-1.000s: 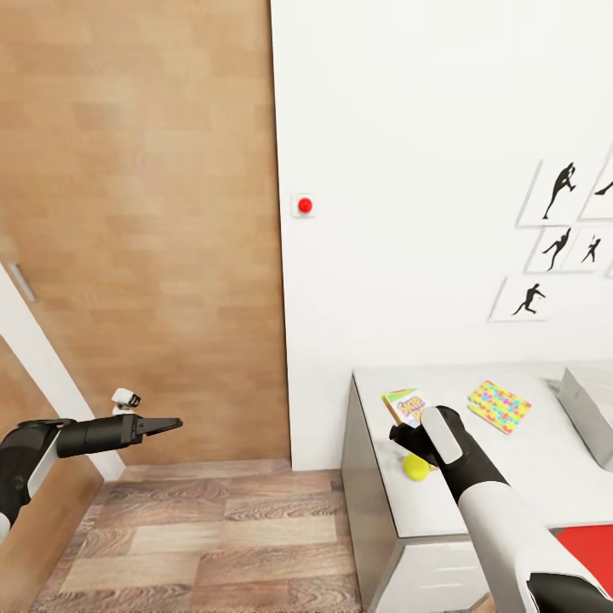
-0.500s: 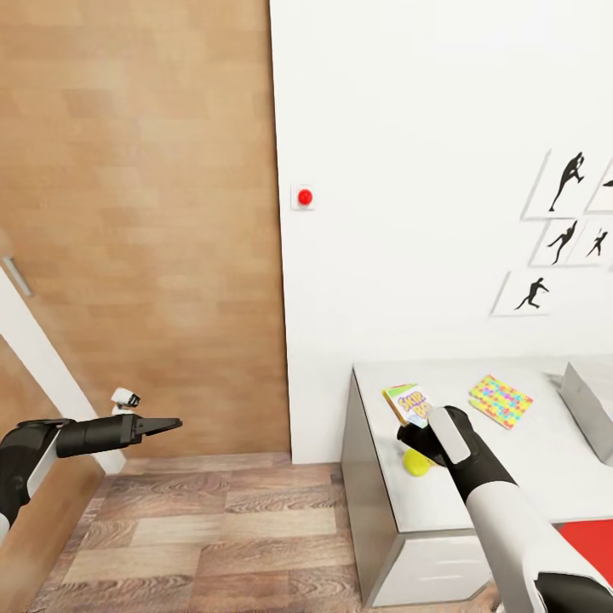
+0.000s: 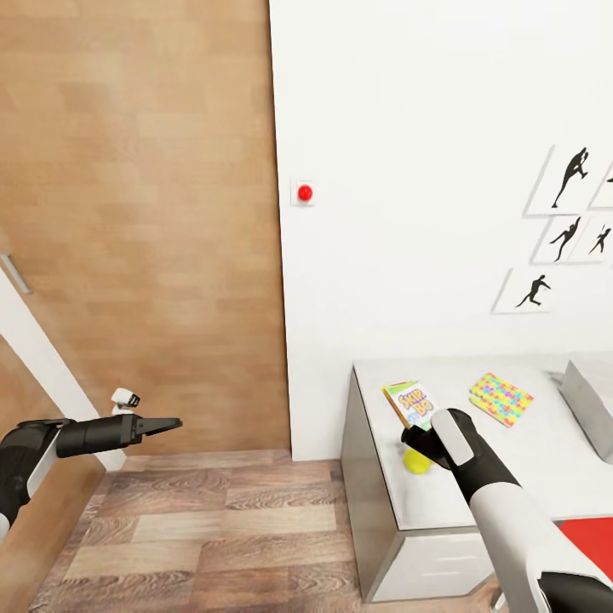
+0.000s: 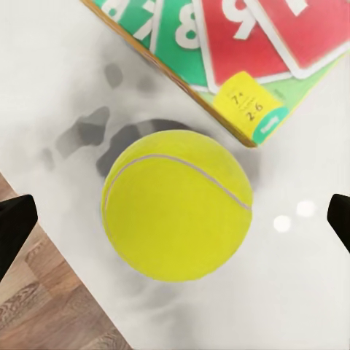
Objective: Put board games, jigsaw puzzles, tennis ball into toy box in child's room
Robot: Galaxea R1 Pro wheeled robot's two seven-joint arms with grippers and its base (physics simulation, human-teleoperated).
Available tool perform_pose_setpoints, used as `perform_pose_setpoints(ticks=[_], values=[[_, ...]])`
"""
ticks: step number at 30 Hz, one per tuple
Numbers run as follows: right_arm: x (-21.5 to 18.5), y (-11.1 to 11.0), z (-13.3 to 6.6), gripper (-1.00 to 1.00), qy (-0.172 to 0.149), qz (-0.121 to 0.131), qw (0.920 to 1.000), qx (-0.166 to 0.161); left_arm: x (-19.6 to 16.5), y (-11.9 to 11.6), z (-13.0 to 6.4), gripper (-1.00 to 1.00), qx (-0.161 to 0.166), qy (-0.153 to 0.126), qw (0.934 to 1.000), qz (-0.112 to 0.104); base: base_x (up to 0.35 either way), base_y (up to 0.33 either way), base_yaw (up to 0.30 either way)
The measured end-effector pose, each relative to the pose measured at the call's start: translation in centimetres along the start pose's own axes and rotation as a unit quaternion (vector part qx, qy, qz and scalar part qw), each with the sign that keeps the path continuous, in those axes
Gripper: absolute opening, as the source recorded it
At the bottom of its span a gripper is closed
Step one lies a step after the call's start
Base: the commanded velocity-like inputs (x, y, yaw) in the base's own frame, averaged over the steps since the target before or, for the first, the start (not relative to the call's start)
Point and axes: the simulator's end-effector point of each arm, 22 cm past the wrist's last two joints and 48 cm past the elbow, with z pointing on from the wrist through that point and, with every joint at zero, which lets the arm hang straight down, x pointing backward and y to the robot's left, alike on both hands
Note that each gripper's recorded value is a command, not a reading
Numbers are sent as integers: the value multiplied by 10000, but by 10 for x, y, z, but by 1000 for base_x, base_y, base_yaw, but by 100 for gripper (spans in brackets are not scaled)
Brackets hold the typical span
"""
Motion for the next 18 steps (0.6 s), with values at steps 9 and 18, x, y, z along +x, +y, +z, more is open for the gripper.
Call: perform_pose_setpoints(ticks=[9, 18], values=[[0, 0, 0, 100, 2, 6, 10000, 4, 0, 0, 0, 100, -2, 1, 10000, -2, 0, 0, 0], [2, -2, 3, 100, 24, 5, 10000, 21, 1, 3, 1, 100, -7, 10, 10000, -28, 0, 0, 0]])
